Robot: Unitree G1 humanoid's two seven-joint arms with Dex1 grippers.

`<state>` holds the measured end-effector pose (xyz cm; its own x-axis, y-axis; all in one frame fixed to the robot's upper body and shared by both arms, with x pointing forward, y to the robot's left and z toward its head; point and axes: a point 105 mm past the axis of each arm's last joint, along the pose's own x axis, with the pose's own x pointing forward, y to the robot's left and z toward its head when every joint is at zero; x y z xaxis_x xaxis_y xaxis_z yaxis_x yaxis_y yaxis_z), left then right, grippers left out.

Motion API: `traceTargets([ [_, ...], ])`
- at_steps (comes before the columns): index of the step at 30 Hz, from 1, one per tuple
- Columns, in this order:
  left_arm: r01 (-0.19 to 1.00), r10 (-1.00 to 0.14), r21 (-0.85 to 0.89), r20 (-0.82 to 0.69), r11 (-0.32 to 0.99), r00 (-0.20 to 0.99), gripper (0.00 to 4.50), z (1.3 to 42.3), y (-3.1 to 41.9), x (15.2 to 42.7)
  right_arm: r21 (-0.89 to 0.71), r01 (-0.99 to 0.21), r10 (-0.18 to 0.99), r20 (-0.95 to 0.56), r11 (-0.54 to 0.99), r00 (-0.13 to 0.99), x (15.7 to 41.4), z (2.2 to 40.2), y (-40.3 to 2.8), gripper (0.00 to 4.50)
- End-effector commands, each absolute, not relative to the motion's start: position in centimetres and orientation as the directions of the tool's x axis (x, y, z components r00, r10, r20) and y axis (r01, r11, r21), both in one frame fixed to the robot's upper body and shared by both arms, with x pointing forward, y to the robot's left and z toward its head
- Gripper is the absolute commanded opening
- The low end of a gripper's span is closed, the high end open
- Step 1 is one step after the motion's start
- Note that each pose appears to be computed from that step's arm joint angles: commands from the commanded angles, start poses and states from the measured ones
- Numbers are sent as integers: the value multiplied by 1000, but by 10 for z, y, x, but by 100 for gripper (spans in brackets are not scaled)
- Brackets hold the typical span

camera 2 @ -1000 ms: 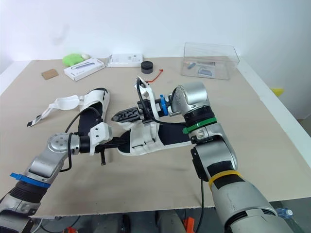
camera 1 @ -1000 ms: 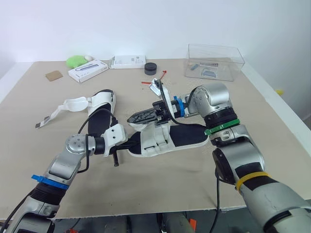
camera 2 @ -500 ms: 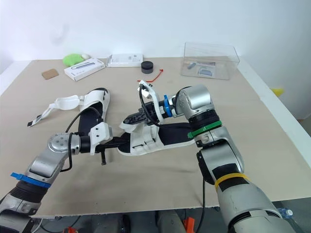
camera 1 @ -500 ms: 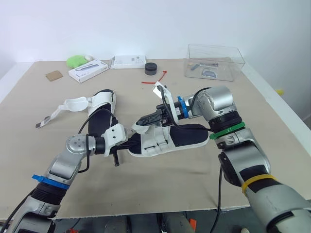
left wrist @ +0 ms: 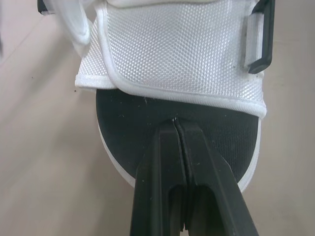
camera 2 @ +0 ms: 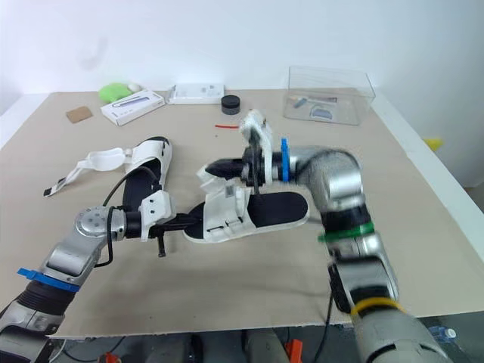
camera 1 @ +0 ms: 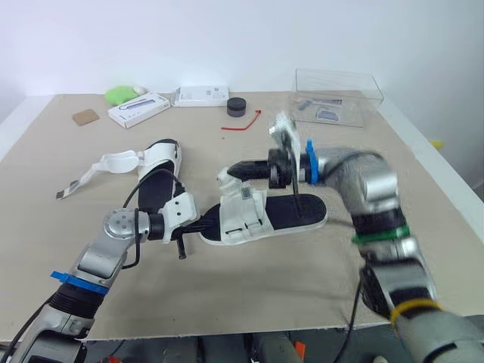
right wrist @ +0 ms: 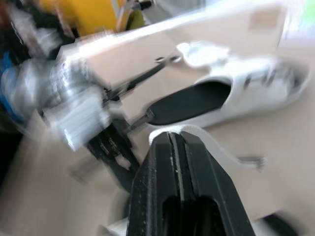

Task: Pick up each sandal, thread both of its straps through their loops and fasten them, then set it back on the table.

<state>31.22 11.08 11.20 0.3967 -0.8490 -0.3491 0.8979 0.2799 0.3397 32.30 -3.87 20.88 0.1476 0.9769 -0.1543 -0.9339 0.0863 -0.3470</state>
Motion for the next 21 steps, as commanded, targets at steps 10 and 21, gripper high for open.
traceTargets([
  [10,903,-825,305,-392,302,408,0,98,115,316,-944,96,949,-312,-315,48,299,187,-38,11],
  [21,905,-827,299,-389,302,405,0,97,114,314,-913,374,987,-157,-161,43,306,216,-39,11],
])
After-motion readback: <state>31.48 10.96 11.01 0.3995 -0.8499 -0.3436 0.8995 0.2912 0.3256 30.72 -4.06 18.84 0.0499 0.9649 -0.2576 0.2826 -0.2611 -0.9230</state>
